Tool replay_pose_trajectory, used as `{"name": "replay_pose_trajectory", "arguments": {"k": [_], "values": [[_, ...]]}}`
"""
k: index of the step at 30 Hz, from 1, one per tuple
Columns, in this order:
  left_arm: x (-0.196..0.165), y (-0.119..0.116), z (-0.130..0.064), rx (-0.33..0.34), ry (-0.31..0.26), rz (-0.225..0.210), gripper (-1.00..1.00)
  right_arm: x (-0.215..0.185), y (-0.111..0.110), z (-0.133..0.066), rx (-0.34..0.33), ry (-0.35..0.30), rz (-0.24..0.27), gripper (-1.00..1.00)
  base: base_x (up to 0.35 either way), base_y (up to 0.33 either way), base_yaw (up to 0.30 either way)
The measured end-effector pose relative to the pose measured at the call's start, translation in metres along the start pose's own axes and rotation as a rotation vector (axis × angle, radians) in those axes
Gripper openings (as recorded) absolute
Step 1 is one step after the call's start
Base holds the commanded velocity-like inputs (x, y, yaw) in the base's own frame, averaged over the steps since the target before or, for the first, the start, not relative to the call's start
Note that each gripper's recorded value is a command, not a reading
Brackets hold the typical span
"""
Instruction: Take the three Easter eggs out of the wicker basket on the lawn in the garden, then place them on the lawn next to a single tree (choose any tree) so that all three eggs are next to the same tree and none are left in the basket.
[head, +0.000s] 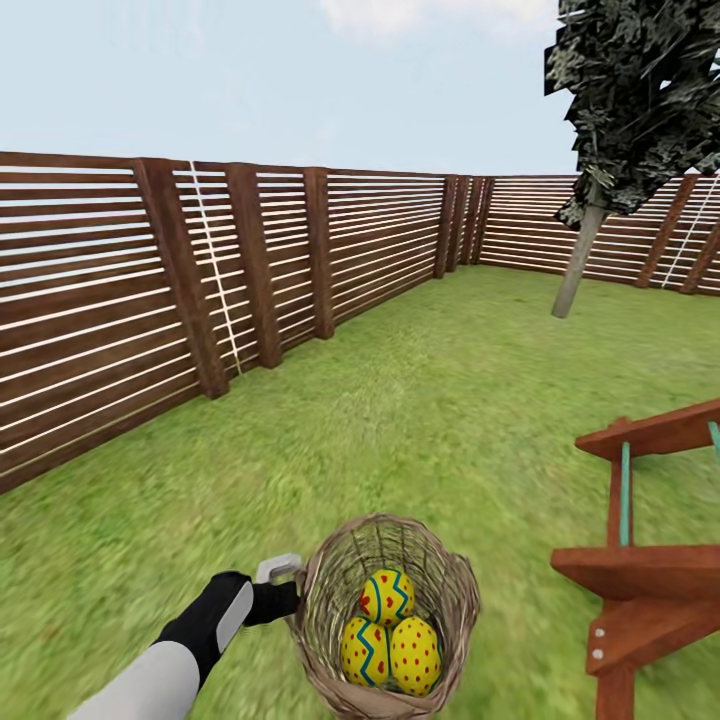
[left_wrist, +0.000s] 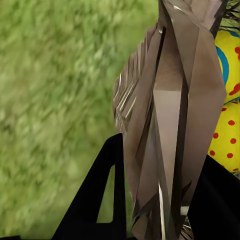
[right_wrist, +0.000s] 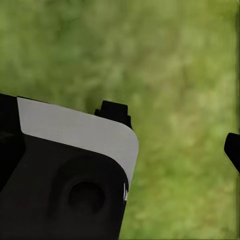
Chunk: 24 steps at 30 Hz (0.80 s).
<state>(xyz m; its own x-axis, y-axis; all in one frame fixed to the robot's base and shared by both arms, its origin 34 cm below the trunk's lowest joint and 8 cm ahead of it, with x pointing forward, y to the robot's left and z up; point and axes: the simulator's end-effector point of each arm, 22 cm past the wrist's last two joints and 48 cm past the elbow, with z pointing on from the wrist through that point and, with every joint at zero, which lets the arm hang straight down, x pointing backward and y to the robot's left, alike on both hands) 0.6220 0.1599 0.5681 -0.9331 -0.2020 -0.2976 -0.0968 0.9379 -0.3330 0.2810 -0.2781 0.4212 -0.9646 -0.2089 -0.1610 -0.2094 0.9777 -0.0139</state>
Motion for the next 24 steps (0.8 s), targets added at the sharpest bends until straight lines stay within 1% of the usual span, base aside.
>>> {"name": "replay_pose_trajectory", "arguments": {"k": [24], "values": [[0.0001, 0.0002, 0.0000, -0.001, 0.000, 0.001, -1.00, 0.0000, 0.0000, 0.0000, 0.000, 0.000, 0.000, 1.00, 0.319, 0.000, 0.000]]}}
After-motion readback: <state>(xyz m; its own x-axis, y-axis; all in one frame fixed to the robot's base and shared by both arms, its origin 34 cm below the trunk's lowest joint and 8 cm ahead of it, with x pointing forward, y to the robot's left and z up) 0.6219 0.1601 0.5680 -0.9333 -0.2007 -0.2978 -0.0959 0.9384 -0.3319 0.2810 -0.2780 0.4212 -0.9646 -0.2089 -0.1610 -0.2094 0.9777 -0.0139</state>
